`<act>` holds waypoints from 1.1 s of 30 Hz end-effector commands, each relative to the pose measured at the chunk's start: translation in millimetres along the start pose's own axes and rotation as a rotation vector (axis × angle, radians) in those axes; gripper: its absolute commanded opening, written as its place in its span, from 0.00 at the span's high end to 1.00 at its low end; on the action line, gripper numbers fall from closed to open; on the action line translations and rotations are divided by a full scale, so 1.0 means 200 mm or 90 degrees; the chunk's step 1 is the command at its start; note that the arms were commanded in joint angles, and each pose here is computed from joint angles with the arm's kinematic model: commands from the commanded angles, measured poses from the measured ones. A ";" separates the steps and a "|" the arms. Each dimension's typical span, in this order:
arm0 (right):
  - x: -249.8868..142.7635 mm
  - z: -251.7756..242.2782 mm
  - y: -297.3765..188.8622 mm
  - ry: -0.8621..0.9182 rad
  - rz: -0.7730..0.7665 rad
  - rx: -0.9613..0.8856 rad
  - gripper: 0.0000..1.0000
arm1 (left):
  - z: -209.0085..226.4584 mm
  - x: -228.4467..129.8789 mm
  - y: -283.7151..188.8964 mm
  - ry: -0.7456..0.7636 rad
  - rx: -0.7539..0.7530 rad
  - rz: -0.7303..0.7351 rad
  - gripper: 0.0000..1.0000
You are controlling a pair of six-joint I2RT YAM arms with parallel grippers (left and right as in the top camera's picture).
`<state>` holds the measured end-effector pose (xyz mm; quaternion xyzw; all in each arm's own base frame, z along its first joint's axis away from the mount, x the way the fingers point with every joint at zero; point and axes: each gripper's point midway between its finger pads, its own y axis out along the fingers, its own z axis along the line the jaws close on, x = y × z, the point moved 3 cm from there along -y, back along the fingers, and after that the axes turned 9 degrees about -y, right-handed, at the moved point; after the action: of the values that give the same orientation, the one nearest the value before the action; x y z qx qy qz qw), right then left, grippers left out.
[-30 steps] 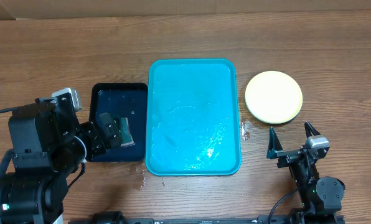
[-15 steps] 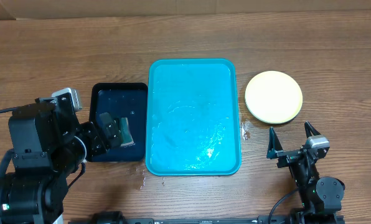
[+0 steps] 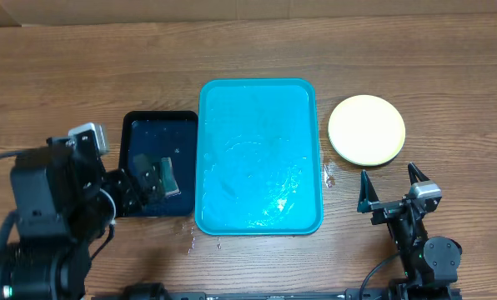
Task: Clean dirty plates on tray and stack at the side
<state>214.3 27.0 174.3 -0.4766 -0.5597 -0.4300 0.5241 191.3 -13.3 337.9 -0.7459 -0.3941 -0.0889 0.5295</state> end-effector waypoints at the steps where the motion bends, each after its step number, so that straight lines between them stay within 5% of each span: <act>1: -0.01 -0.01 0.00 -0.003 -0.003 -0.006 0.00 | 0.00 -0.06 -0.09 0.015 -0.025 -0.029 0.00; 11: -0.01 -0.01 0.00 -0.003 -0.003 -0.006 0.00 | 0.11 -0.27 -0.13 0.021 -0.041 -0.061 0.00; 25: -0.01 -0.01 0.00 -0.003 -0.003 -0.006 0.00 | 0.38 -0.67 0.20 0.000 0.014 0.045 0.00; 33: -0.01 -0.01 0.00 -0.003 -0.003 -0.006 0.00 | 0.29 -0.51 0.27 0.034 -0.079 -0.113 0.00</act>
<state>214.3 27.0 174.3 -0.4765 -0.5597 -0.4300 0.5242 131.9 -16.8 204.1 -0.7403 -0.4182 -0.1258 0.5111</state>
